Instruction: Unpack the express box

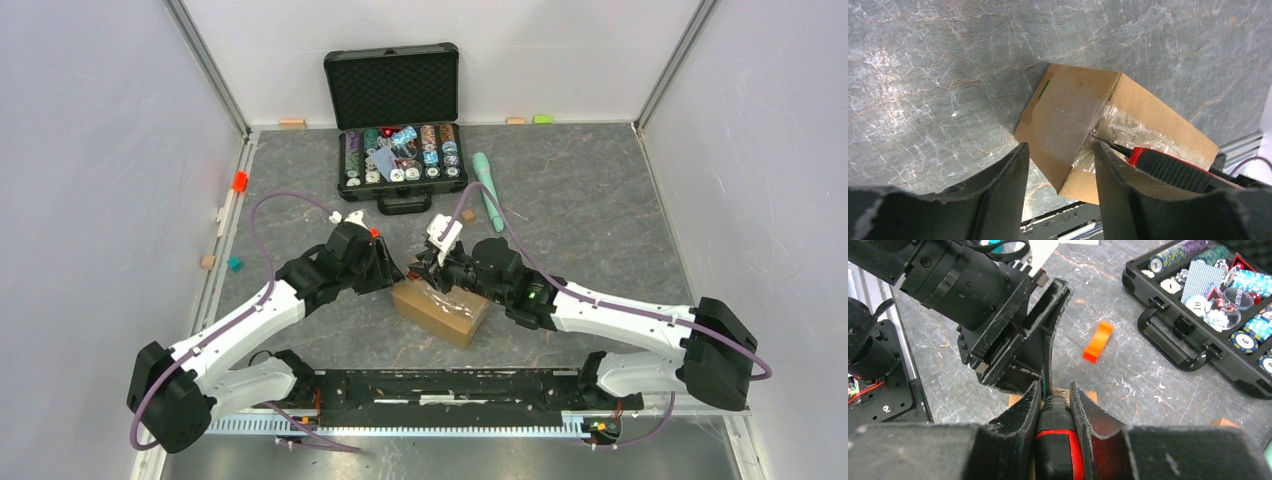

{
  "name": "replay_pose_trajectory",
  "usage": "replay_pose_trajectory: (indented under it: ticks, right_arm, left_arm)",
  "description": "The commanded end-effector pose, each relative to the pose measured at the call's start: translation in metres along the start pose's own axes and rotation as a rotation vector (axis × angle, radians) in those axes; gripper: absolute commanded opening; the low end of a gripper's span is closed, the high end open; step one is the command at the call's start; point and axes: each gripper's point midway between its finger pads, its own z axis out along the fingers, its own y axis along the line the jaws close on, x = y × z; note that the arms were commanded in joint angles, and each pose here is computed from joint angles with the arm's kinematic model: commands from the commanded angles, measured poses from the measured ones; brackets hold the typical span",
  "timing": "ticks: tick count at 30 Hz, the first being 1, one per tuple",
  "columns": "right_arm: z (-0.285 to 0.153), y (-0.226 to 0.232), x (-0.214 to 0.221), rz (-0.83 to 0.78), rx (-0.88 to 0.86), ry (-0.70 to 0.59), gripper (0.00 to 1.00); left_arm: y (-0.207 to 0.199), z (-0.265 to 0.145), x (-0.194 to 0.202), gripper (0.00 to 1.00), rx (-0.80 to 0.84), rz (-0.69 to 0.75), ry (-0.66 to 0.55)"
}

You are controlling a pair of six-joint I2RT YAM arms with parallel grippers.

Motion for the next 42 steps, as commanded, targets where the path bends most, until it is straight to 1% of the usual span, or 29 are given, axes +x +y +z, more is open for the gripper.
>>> replay_pose_trajectory:
  ticks: [1,4,13,17,19,21,23,26,31,32,35,37,40,42]
  right_arm:
    - [-0.009,0.0,-0.001,0.026,0.009,0.062,0.0]
    - [-0.013,0.0,-0.001,0.032,0.01,0.08,0.0]
    - [-0.024,-0.001,0.014,0.027,0.021,0.2,0.0]
    - [-0.03,-0.004,0.021,0.029,0.036,0.217,0.0]
    - [-0.03,-0.004,0.024,0.029,0.039,0.222,0.0]
    - [-0.029,-0.004,0.024,0.033,0.039,0.218,0.0]
    - [-0.027,-0.005,0.021,0.042,0.044,0.2,0.0]
    - [-0.026,-0.003,0.016,0.043,0.032,0.187,0.0]
    - [-0.023,0.001,0.013,0.051,0.016,0.193,0.0]
    - [-0.023,0.001,0.012,0.054,0.014,0.194,0.0]
    - [-0.023,0.001,0.011,0.059,0.014,0.199,0.0]
    - [-0.024,0.002,0.011,0.057,0.01,0.203,0.0]
    - [-0.025,0.002,0.011,0.056,0.011,0.214,0.0]
    - [-0.026,0.001,0.011,0.058,0.015,0.219,0.0]
  left_arm:
    - [0.044,0.006,0.007,0.54,-0.183,-0.055,-0.036]
    - [0.048,0.007,0.007,0.54,-0.196,-0.065,-0.045]
    - [0.047,0.01,0.007,0.54,-0.198,-0.066,-0.044]
    - [0.044,0.009,0.004,0.54,-0.184,-0.064,-0.049]
    - [0.034,0.004,-0.002,0.57,-0.146,-0.053,-0.065]
    - [0.02,-0.005,-0.011,0.62,-0.096,-0.034,-0.076]
    - [0.005,-0.013,-0.014,0.66,-0.028,0.003,-0.063]
    - [-0.025,-0.022,-0.008,0.73,0.14,0.068,-0.01]
    - [-0.048,-0.027,0.007,0.78,0.294,0.144,0.074]
    - [-0.053,-0.027,0.01,0.78,0.328,0.15,0.087]
    - [-0.055,-0.018,0.016,0.77,0.348,0.151,0.119]
    - [-0.052,-0.008,0.02,0.75,0.337,0.151,0.134]
    - [-0.051,0.003,0.026,0.68,0.339,0.134,0.159]
    - [-0.049,0.007,0.029,0.66,0.339,0.124,0.166]
